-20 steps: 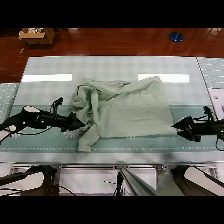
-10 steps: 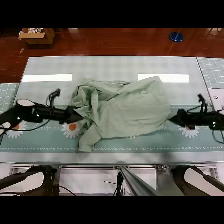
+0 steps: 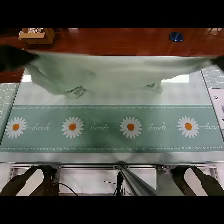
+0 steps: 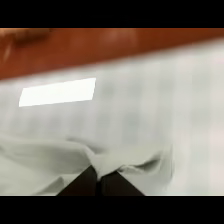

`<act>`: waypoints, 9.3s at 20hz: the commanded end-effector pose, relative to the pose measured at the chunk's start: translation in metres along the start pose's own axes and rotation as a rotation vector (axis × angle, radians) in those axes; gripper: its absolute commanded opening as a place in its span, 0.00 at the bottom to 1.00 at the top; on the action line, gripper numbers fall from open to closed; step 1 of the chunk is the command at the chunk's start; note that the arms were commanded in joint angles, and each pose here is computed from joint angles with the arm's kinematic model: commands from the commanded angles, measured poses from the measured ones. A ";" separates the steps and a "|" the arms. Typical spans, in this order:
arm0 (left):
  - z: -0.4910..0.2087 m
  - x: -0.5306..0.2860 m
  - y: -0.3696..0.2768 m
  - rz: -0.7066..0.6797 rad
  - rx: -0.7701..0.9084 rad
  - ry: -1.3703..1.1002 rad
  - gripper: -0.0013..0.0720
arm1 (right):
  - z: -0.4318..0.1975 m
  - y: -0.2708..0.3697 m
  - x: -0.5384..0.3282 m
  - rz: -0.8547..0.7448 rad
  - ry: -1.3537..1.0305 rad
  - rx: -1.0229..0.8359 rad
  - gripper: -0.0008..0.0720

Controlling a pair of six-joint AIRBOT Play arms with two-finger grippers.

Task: Fold the shirts.

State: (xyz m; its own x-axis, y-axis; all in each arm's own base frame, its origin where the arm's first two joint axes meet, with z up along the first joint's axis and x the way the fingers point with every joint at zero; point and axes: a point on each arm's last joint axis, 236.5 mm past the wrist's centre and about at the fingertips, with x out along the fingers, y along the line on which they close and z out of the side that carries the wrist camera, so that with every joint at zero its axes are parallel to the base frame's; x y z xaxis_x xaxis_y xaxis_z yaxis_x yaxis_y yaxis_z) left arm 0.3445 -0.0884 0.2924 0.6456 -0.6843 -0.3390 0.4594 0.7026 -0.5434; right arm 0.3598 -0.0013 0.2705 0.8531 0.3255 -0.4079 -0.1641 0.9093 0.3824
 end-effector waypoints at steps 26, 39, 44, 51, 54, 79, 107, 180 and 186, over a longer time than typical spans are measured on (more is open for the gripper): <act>-0.055 -0.185 -0.173 0.567 0.352 -0.120 0.05 | -0.034 0.091 -0.229 -0.384 0.062 -0.198 0.07; -0.095 -0.017 0.037 0.251 -0.098 0.272 0.05 | -0.082 -0.033 0.052 -0.240 0.516 -0.076 0.07; -0.068 0.071 0.098 0.247 -0.080 0.203 0.05 | -0.037 -0.050 0.127 -0.244 0.278 -0.092 0.07; -0.062 0.165 0.171 0.342 -0.083 0.084 0.05 | -0.026 -0.089 0.192 -0.278 0.156 -0.078 0.07; -0.064 0.191 0.192 0.384 -0.081 0.041 0.05 | -0.035 -0.108 0.219 -0.293 0.147 -0.066 0.07; -0.198 0.165 0.213 0.225 -0.178 0.642 0.05 | -0.172 -0.164 0.212 -0.310 0.637 0.137 0.07; -0.330 0.018 0.143 0.158 -0.743 0.697 0.76 | -0.257 -0.173 0.037 -0.296 1.021 0.269 0.78; -0.110 0.190 0.215 0.124 -0.423 0.279 0.05 | -0.127 -0.147 0.244 -0.139 0.206 0.264 0.07; -0.131 0.217 0.233 0.099 -0.466 0.338 0.05 | -0.158 -0.152 0.262 -0.144 0.268 0.267 0.07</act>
State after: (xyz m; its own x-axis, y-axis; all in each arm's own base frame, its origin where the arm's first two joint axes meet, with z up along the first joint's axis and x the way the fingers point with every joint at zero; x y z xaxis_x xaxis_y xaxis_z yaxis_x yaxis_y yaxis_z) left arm 0.5076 -0.0929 0.0090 0.4371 -0.6809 -0.5876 0.0549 0.6723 -0.7382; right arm 0.5277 -0.0173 -0.0102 0.7079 0.2878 -0.6450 0.1115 0.8562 0.5044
